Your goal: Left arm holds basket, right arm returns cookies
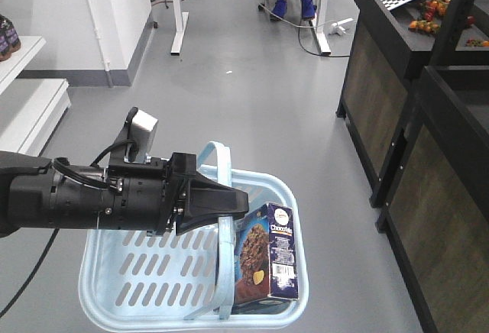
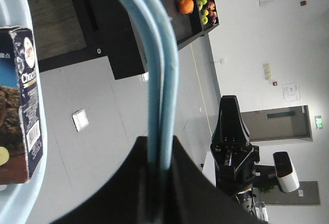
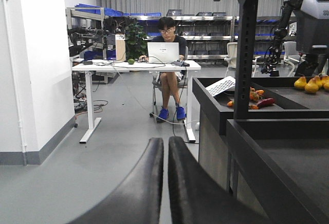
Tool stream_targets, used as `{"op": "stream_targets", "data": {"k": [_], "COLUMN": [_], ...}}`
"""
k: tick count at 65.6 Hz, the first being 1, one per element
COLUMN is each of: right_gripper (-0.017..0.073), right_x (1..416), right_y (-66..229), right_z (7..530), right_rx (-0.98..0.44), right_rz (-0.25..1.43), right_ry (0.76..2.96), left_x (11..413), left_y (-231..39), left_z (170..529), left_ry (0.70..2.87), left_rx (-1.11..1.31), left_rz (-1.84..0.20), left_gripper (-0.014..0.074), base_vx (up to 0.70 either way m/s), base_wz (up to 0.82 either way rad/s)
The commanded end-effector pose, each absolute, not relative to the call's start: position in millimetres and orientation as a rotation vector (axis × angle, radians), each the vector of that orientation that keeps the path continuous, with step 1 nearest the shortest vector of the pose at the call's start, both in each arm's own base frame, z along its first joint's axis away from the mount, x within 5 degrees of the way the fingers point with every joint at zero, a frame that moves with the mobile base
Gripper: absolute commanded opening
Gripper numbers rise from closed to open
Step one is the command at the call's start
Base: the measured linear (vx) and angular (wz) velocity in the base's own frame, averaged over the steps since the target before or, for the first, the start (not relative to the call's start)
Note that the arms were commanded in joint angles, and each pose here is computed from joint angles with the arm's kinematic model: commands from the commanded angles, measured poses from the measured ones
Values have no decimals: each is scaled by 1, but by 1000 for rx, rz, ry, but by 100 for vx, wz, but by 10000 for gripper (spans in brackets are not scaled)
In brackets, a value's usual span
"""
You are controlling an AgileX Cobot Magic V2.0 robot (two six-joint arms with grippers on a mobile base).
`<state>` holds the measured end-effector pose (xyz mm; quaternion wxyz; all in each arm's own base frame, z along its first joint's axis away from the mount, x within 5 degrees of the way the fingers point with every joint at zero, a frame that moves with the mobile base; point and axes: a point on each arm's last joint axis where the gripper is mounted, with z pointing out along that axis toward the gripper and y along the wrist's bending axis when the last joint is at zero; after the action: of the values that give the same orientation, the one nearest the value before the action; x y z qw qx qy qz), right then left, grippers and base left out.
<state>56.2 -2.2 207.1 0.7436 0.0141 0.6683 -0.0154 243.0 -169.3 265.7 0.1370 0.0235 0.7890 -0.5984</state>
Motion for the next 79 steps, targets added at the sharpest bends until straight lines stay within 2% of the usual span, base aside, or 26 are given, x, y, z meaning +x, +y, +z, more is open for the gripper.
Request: {"op": "stream_targets", "data": {"k": [1, 79], "right_gripper": [-6, -6], "right_x": [55, 55], "right_y": [-1, -1], "right_z": [209, 209], "right_rx": [10, 10], "right_rz": [-43, -43], "right_ry": [1397, 1397], "left_x": [240, 240], "left_y": [-172, -172], "left_z": [297, 297], "left_ry": [2118, 2118], "left_rx": [71, 71], "left_rz": [-1881, -1881], "left_gripper": [-3, -3], "base_vx": [34, 35], "base_wz": [1, 2]}}
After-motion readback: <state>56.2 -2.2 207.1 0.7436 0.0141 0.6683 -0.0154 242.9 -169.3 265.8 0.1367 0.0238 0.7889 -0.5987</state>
